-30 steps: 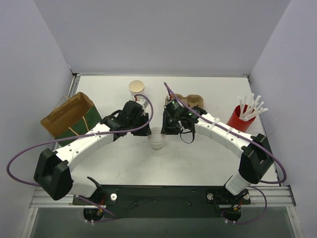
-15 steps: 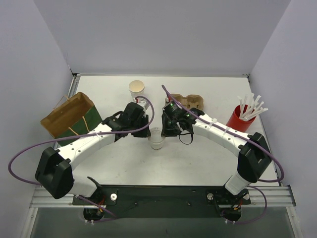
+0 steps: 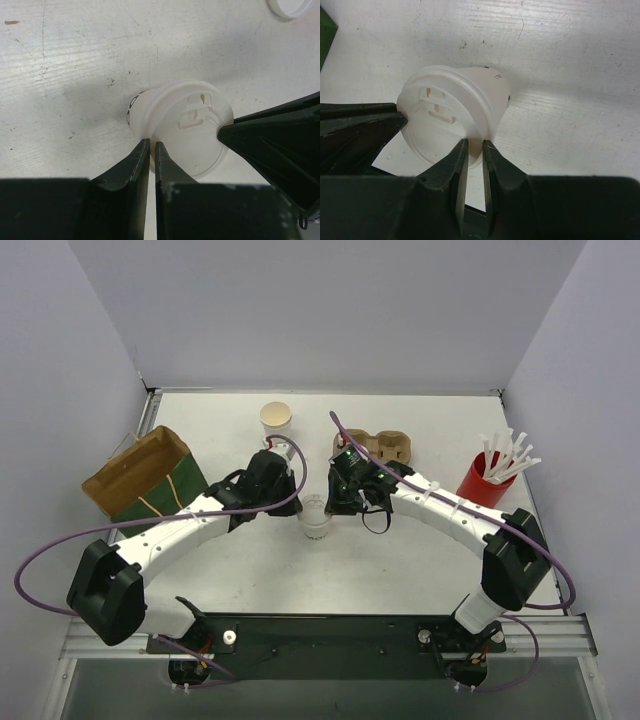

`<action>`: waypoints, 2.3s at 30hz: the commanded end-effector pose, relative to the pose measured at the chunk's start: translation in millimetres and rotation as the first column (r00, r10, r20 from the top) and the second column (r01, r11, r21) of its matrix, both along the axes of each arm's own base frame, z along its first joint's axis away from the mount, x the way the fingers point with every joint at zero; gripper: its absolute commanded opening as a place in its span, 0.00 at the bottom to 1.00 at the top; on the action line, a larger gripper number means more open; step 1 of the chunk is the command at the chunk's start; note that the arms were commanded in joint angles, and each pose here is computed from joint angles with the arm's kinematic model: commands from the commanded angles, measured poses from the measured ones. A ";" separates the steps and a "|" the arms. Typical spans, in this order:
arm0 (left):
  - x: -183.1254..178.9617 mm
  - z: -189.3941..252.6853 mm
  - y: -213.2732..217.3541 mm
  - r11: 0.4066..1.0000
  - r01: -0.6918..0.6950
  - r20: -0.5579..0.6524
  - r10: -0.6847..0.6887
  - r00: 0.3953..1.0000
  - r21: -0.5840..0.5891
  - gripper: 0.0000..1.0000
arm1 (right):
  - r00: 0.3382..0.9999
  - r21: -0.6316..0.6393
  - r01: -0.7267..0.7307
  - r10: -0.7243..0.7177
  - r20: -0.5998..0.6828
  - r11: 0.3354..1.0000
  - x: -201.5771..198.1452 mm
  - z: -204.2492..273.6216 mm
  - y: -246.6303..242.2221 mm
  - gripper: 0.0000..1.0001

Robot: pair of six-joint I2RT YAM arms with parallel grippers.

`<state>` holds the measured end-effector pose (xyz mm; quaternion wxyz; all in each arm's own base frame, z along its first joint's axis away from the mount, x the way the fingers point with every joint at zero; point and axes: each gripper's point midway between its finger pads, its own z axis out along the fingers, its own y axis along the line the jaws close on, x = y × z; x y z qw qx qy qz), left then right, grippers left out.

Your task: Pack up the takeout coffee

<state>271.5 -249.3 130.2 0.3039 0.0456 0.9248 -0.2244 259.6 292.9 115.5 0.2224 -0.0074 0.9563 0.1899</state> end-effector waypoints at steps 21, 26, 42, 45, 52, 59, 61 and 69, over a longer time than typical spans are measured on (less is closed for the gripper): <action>-38.3 -1.0 -11.8 0.998 0.063 -0.072 -0.065 0.995 -0.029 0.22 | 0.997 -0.184 -0.081 0.076 -0.034 0.980 29.5 -25.4 0.1 0.23; -39.6 2.1 -14.6 0.997 0.066 -0.068 -0.069 0.995 -0.042 0.23 | 0.994 -0.207 -0.109 0.102 -0.044 0.972 33.1 -29.5 3.2 0.25; -27.4 44.7 -16.8 0.996 0.064 0.007 -0.064 0.998 -0.060 0.27 | 0.994 -0.169 -0.092 0.101 0.047 0.981 43.4 21.0 5.5 0.34; -22.2 55.6 -10.7 0.997 0.050 0.031 -0.048 0.998 -0.063 0.28 | 0.995 -0.180 -0.059 0.072 0.070 0.982 45.1 29.2 -3.3 0.34; 23.2 68.2 8.9 0.998 -0.023 0.066 0.026 0.997 -0.053 0.30 | 0.994 -0.137 0.005 0.010 0.110 0.991 32.3 48.3 -24.5 0.34; 52.0 59.7 -3.4 0.999 0.041 0.064 -0.039 0.997 -0.027 0.31 | 0.996 -0.034 0.026 -0.023 0.090 0.999 2.7 45.0 -22.4 0.33; 54.8 54.3 -6.7 0.998 0.054 0.050 -0.053 0.997 -0.017 0.31 | 0.996 -0.011 0.033 -0.032 0.085 0.999 -4.5 42.3 -18.9 0.31; 67.9 29.3 -4.6 0.999 0.044 0.004 -0.044 0.999 0.023 0.35 | 0.999 0.033 -0.016 0.016 0.028 0.999 -37.4 8.2 8.8 0.29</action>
